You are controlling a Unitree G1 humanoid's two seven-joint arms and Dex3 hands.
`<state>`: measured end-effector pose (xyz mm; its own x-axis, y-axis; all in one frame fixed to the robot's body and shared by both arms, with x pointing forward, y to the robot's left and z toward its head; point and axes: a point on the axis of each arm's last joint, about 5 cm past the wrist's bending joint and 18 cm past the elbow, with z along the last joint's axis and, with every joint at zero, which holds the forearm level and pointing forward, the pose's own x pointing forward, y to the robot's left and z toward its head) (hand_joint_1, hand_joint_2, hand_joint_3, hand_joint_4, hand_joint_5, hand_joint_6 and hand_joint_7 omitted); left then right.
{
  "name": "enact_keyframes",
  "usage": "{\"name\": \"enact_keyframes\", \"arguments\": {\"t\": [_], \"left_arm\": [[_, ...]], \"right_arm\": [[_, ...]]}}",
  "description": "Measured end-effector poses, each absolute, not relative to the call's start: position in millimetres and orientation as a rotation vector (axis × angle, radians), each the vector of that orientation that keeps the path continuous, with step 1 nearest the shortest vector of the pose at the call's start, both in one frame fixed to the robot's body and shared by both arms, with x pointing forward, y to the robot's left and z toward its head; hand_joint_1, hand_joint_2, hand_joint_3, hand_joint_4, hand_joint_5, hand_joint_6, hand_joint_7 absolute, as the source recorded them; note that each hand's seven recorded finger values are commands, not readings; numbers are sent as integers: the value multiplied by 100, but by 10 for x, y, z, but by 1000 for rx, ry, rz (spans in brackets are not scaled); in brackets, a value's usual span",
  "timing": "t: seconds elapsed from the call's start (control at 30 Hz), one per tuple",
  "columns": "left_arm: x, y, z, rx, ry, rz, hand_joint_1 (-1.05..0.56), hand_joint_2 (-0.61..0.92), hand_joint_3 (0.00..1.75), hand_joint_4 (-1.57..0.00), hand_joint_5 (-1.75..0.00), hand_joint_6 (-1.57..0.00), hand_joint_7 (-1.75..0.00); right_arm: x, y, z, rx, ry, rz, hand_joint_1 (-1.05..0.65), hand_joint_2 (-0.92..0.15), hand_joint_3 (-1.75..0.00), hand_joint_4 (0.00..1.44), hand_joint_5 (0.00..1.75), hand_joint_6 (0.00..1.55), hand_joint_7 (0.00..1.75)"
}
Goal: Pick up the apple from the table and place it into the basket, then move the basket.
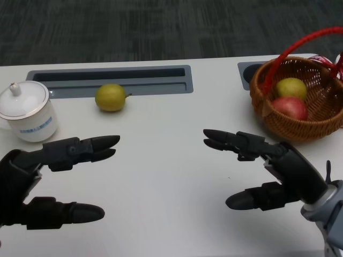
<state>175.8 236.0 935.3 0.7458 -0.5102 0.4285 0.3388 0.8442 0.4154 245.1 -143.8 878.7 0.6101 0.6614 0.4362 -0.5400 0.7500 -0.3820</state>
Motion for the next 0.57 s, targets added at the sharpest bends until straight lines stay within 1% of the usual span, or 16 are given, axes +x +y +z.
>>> {"name": "enact_keyframes", "arguments": {"t": [0.2,0.57], "left_arm": [[1755,2361,9349,313,-561,-470,-40,71,0,-73,-2,-63,-2],[1756,2337,9331,286,-570,-460,-36,71,0,-74,-2,-65,-2]], "right_arm": [[2540,-1340,8789,-196,-601,714,-47,-82,-1,76,3,67,3],[2572,-1307,8817,-198,-631,728,-50,-81,0,77,1,69,1]]}}
